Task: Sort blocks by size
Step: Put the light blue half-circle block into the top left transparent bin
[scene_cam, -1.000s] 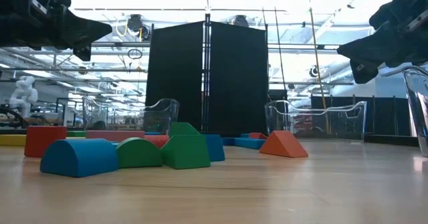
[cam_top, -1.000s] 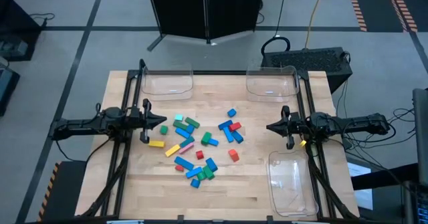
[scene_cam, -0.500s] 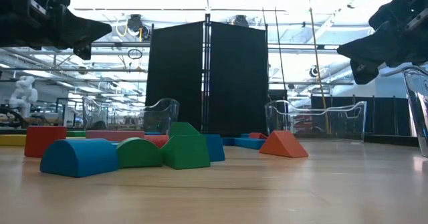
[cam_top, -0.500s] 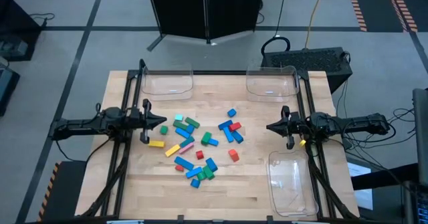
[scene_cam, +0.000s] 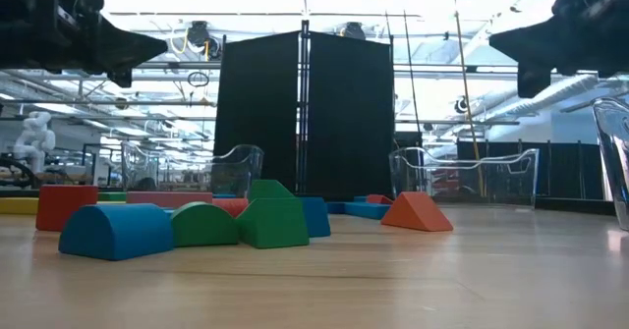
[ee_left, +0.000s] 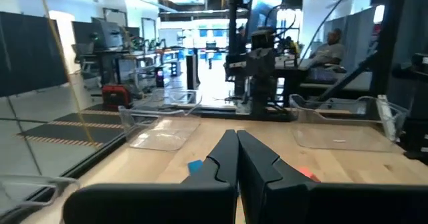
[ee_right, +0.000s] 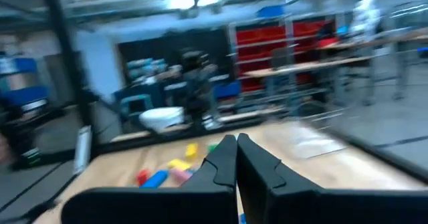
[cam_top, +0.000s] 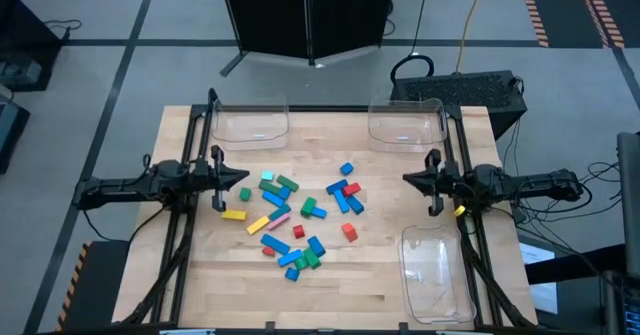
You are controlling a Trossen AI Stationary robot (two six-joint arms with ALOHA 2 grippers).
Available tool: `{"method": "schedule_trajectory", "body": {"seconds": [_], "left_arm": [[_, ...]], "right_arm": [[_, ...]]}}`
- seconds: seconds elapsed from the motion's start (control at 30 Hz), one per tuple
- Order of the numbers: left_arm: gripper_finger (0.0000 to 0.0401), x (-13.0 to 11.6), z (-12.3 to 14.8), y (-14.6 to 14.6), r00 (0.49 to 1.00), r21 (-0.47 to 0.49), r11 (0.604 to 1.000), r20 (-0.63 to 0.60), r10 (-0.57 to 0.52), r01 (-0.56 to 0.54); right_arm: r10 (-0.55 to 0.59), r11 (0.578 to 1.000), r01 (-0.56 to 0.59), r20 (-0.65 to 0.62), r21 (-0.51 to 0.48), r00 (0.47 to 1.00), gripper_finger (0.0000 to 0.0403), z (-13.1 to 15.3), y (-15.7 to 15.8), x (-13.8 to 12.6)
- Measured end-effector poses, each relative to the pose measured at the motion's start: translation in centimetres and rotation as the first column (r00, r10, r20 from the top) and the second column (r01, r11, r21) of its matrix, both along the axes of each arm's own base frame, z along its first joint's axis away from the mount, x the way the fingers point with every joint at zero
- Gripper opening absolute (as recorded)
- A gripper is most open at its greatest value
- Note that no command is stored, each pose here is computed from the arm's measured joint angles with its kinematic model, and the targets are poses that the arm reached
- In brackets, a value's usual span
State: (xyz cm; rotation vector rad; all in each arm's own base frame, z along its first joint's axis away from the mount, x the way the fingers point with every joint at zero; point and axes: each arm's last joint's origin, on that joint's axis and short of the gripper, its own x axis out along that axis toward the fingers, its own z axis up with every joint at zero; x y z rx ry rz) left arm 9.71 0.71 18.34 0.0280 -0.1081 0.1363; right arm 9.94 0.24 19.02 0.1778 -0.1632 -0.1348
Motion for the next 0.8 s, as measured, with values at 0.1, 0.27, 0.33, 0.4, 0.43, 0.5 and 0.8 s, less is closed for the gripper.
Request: {"method": "schedule_trajectory", "body": {"seconds": [0.1,0.27,0.33,0.4,0.43,0.5,0.8], "left_arm": [[0.0000,-0.1,1.1,0.1,1.000,-0.011,1.000,0.020,0.009,-0.009],[0.0000,-0.3,3.0,0.1,1.000,-0.024,1.000,-0.021,0.001,-0.001],[0.0000,-0.2,3.7,0.2,0.999,-0.026,0.999,-0.040,0.022,-0.023],[0.0000,0.0,4.3,0.4,0.997,-0.028,0.998,-0.053,0.051,-0.052],[0.0000,0.1,4.5,0.5,0.996,-0.026,0.997,-0.061,0.068,-0.070],[0.0000,0.5,4.8,0.7,0.991,-0.027,0.994,-0.086,0.104,-0.106],[0.0000,2.6,7.1,1.6,0.974,-0.046,0.986,-0.169,0.150,-0.159]], "right_arm": [[-0.057,0.998,0.057,0.013,-0.003,0.998,0.0000,0.9,-0.2,-0.1],[-0.089,0.994,0.090,0.026,-0.061,0.996,0.0000,3.4,-0.3,-0.5],[-0.113,0.989,0.113,0.009,-0.091,0.994,0.0000,4.5,-0.3,-0.6],[-0.159,0.980,0.156,-0.016,-0.119,0.987,0.0000,5.5,-0.5,-0.7],[-0.187,0.975,0.181,-0.033,-0.132,0.982,0.0000,5.9,-0.5,-0.8],[-0.230,0.965,0.218,-0.071,-0.145,0.971,0.0000,6.7,-0.7,-0.8],[-0.284,0.950,0.262,-0.123,-0.171,0.951,0.0041,9.5,-0.8,-1.1]]}}
